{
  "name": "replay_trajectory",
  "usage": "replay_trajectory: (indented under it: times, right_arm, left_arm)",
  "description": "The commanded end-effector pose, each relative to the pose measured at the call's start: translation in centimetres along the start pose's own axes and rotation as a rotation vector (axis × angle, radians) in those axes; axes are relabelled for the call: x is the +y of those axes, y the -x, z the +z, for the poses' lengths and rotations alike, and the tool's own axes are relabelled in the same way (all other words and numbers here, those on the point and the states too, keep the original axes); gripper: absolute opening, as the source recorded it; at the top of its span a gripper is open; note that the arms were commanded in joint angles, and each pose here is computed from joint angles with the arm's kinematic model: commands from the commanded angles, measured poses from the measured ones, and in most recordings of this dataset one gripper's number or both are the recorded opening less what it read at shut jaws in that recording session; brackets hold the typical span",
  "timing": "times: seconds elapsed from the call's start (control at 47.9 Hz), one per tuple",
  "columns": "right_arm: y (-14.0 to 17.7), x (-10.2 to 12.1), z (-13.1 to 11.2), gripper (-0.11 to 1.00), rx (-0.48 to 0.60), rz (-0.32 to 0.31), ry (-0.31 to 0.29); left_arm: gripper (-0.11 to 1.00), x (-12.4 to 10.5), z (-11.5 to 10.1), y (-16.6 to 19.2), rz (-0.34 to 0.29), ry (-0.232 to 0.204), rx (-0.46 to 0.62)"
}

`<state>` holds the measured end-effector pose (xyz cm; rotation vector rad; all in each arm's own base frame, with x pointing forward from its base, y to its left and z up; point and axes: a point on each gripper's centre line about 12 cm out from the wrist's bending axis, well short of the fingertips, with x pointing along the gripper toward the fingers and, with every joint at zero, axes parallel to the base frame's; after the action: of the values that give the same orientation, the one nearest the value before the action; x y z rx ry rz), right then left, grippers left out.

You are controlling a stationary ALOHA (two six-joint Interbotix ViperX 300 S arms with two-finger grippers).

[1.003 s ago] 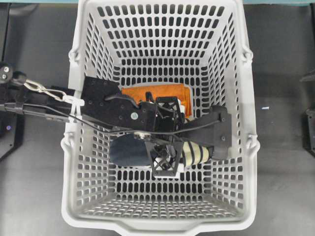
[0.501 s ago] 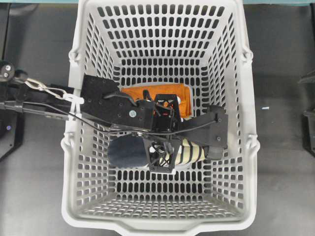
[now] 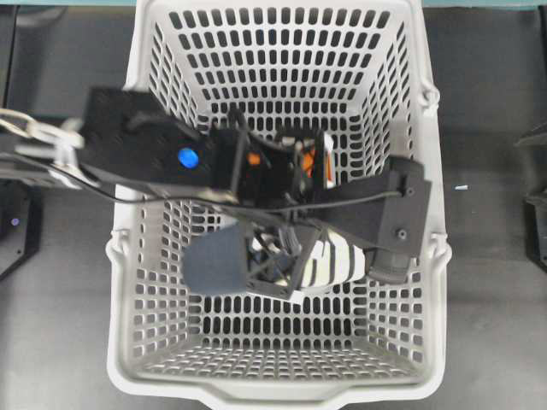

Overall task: Pick up the slipper from the shopping basket with the left arm.
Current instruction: 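Close the left gripper on the striped slipper and lift it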

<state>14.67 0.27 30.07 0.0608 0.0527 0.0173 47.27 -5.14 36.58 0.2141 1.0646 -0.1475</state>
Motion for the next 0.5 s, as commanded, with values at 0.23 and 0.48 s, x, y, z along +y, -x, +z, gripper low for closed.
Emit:
replay_trajectory:
  times: [0.23, 0.48]
  right_arm:
    - [-0.09, 0.00, 0.27, 0.73, -0.012, 0.000, -0.008]
    - [-0.11, 0.00, 0.36, 0.73, -0.020, 0.000, -0.008]
  left_arm:
    - [0.05, 0.70, 2.10, 4.36, 0.009, -0.042, -0.009]
    - [0.05, 1.04, 1.98, 4.04, 0.011, -0.035, 0.002]
